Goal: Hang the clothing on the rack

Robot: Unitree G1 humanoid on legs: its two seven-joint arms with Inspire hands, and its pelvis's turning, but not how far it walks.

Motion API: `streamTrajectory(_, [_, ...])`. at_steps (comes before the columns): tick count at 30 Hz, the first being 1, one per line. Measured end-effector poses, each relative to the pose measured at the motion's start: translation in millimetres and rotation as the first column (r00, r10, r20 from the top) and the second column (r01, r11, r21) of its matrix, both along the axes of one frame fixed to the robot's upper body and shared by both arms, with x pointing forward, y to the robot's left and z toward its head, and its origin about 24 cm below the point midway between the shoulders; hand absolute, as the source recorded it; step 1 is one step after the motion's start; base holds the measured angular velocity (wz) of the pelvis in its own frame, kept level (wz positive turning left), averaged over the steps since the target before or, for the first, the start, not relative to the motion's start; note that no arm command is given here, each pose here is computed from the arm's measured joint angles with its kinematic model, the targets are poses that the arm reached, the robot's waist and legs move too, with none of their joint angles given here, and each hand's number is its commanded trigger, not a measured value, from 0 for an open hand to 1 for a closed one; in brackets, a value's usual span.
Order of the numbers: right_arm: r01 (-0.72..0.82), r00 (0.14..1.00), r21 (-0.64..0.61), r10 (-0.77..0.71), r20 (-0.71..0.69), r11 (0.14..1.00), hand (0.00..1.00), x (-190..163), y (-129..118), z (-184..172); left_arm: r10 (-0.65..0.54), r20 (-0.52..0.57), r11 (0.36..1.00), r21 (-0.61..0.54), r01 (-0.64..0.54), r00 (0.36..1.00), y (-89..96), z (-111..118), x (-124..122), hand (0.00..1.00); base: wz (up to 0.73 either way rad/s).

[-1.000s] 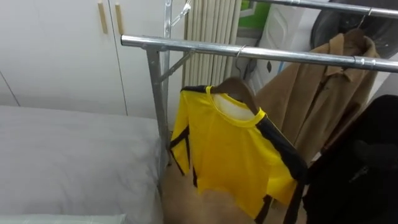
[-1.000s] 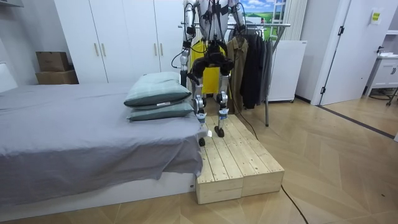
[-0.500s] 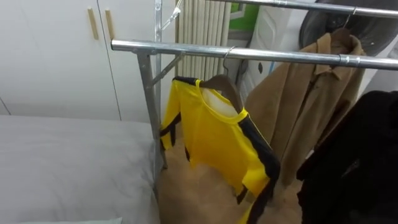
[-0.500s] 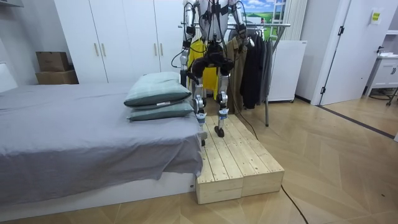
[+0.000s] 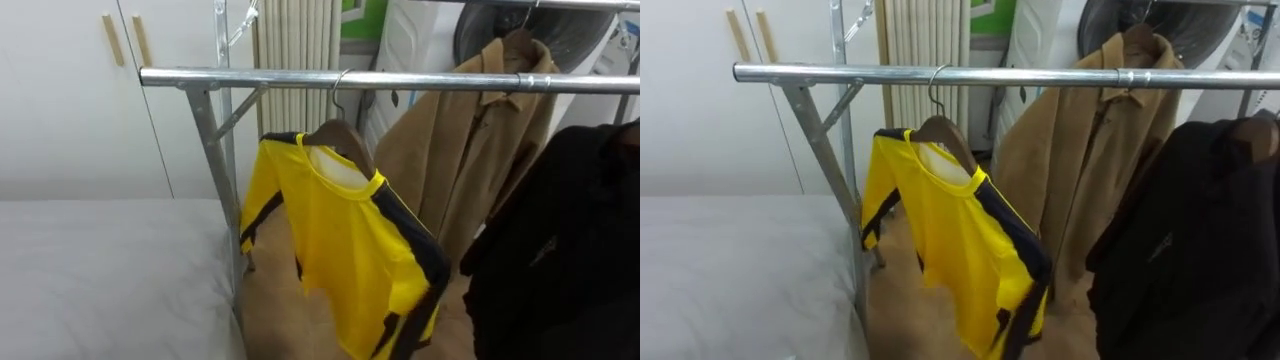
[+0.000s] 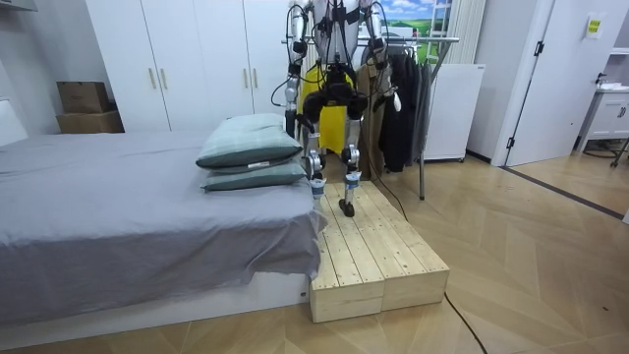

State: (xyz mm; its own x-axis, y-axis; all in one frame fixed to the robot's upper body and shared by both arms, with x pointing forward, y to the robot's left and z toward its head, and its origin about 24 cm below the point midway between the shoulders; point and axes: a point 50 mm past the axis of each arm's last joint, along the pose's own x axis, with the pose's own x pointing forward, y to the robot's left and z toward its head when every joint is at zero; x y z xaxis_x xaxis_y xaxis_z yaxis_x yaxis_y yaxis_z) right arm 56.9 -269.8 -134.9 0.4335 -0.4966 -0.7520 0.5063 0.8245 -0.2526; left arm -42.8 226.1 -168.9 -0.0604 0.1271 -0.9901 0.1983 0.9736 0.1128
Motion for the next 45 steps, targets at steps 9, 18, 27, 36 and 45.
streamTrajectory(9, [-0.034,0.998,0.089,0.039,-0.051,0.995,0.00,-7,14,-14,0.003,-0.003,1.000,-0.006,-0.003,1.000,-4.3,-2,1,0.00,0.00])
streamTrajectory(18, [-0.035,0.993,0.213,0.058,-0.100,0.976,0.00,-22,33,-25,-0.002,0.003,1.000,-0.005,0.002,1.000,-5.8,-3,5,0.00,0.00])
streamTrajectory(27, [-0.010,0.992,0.258,0.042,-0.119,0.966,0.00,-27,39,-29,0.000,0.015,1.000,0.002,0.000,1.000,-11.6,-5,8,0.00,0.06])
streamTrajectory(36, [-0.019,0.992,0.263,0.052,-0.118,0.965,0.00,-25,40,-30,-0.001,0.015,1.000,0.014,0.001,1.000,-12.6,-6,14,0.00,0.07])
streamTrajectory(45, [-0.129,0.982,0.212,0.155,-0.110,0.969,0.00,-9,38,-27,-0.010,0.033,1.000,0.027,0.009,0.999,-12.8,-7,21,0.00,0.07])
